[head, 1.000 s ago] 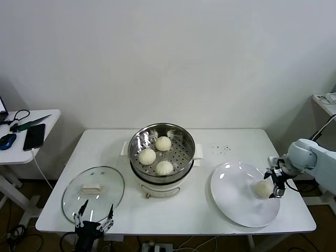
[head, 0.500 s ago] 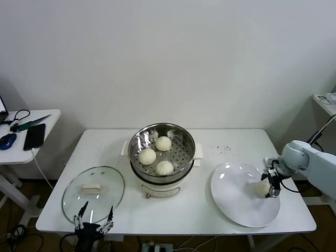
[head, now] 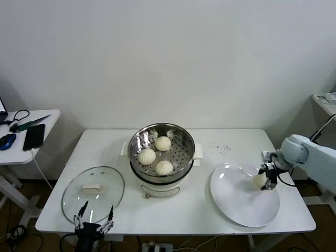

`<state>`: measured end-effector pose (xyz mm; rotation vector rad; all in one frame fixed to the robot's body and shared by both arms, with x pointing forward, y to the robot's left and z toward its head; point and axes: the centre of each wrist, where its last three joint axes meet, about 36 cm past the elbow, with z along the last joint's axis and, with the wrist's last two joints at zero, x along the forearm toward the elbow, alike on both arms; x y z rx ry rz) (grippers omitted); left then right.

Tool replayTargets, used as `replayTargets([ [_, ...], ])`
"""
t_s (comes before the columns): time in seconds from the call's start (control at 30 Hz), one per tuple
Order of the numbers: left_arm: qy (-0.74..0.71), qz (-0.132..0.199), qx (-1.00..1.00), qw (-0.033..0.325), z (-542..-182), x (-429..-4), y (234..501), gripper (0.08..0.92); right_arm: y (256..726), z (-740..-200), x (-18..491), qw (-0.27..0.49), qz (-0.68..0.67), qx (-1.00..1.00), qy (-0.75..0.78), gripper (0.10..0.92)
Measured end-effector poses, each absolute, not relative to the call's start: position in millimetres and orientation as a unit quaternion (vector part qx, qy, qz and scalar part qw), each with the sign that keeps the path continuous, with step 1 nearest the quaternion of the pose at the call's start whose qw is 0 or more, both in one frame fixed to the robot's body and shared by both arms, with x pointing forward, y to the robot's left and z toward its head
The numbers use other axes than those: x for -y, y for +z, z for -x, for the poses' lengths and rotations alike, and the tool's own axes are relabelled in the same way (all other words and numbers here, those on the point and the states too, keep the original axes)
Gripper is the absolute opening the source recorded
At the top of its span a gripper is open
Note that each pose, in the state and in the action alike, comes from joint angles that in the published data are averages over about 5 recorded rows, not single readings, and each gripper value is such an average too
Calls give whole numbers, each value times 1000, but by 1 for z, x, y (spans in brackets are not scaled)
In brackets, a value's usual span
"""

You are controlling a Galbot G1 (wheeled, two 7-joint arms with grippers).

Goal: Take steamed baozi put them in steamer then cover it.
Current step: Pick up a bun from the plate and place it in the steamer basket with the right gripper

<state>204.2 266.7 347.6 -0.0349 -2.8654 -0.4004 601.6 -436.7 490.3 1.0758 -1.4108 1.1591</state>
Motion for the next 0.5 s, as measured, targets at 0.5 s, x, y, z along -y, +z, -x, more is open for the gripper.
replayTargets([
  [0.5, -127, 24, 985, 115, -209, -254, 351, 823, 650, -682, 342, 403, -452, 623, 495, 679],
])
